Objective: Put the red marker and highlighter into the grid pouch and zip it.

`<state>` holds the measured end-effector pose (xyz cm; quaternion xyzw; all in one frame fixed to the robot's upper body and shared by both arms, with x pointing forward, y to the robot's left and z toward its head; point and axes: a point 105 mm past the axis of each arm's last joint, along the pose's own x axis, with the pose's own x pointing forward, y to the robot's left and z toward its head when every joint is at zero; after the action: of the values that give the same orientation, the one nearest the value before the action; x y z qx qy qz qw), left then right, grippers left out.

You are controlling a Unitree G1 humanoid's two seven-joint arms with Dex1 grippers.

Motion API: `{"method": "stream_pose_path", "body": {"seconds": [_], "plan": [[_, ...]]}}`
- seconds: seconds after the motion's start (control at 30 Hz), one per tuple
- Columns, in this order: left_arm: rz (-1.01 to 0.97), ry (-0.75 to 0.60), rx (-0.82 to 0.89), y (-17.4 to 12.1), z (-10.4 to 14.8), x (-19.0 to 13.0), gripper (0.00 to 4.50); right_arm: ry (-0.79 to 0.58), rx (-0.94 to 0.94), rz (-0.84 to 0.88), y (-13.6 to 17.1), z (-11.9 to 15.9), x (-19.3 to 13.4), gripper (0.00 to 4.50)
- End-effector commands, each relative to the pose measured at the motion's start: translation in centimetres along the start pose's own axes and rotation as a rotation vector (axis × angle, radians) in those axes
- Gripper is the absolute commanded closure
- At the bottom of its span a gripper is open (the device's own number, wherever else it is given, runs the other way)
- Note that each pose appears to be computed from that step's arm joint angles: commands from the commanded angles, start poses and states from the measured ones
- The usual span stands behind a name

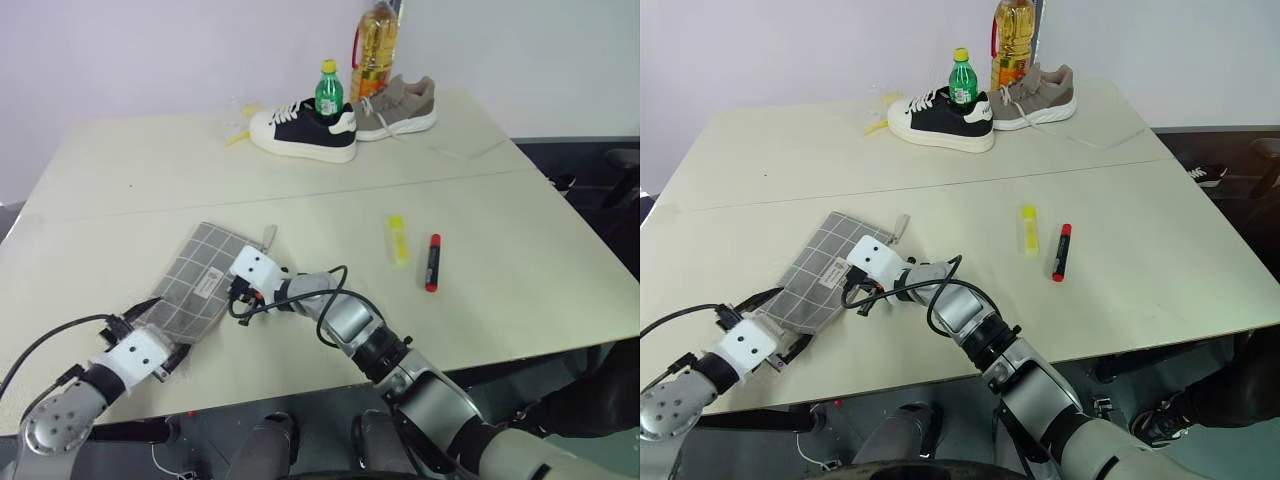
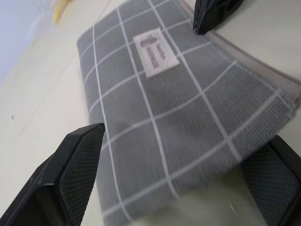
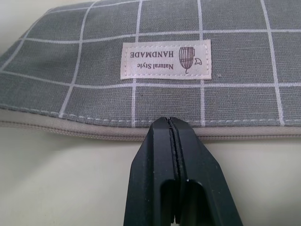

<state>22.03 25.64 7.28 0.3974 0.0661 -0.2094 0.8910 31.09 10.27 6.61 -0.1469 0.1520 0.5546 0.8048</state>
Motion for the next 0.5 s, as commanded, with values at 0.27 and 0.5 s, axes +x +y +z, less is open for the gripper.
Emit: {"method": "stream_pose_path", "body": {"seconds": [0.27, 0.5], "plan": [[-0.087, -0.070, 0.109, -1.1, 0.7, 1.5, 1.38, -0.006, 0.007, 0.021, 0.7, 0.9, 0.6, 4.50], [-0.050, -0.095, 0.089, -0.7, 1.0, 1.8, 4.48, -0.077, 0.015, -0.008, 0.1, 2.0, 0.2, 4.50]]}}
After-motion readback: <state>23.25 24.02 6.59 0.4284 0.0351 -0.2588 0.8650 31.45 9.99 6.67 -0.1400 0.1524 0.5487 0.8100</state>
